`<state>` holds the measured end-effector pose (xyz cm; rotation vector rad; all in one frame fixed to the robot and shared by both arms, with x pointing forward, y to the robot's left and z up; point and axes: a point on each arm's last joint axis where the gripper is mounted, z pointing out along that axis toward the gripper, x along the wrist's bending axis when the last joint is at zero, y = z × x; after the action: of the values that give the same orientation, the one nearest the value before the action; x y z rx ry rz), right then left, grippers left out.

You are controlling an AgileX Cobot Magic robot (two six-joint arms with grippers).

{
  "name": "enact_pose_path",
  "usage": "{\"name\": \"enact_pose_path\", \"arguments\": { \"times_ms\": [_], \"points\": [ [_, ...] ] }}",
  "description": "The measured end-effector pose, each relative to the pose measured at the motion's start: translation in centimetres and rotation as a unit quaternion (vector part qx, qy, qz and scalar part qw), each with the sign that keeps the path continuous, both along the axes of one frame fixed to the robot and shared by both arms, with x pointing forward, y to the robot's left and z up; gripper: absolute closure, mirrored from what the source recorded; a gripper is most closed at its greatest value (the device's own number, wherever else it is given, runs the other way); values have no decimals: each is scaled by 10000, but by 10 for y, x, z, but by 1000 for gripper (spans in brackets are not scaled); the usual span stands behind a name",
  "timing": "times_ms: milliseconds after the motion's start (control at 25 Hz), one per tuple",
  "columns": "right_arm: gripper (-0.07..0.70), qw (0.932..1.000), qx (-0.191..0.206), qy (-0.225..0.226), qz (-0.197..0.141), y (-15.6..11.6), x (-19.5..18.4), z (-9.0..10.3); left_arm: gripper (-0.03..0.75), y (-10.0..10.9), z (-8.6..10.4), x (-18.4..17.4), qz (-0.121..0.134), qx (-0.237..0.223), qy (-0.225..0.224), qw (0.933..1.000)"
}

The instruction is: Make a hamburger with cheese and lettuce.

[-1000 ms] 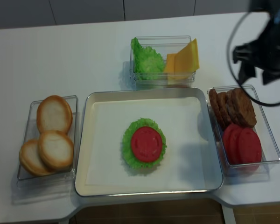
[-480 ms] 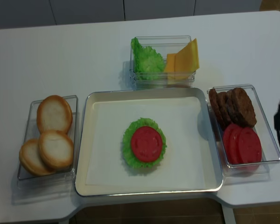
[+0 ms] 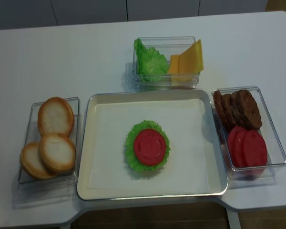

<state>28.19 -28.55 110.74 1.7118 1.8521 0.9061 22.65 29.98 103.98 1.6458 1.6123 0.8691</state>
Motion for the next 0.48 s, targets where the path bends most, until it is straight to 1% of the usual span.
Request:
{"name": "enact_pose_path", "arguments": {
  "times_ms": [80,320,480],
  "points": [
    [99,9999,-8,-171,22,-1,-16,-6,237,0,0,0,0,0,0,10000],
    [99,9993,-36,-370,82,-3,-49,-28,237,0,0,0,0,0,0,10000],
    [99,9977,-28,-615,276,-1,-64,-43,237,0,0,0,0,0,0,10000]
  ]
}}
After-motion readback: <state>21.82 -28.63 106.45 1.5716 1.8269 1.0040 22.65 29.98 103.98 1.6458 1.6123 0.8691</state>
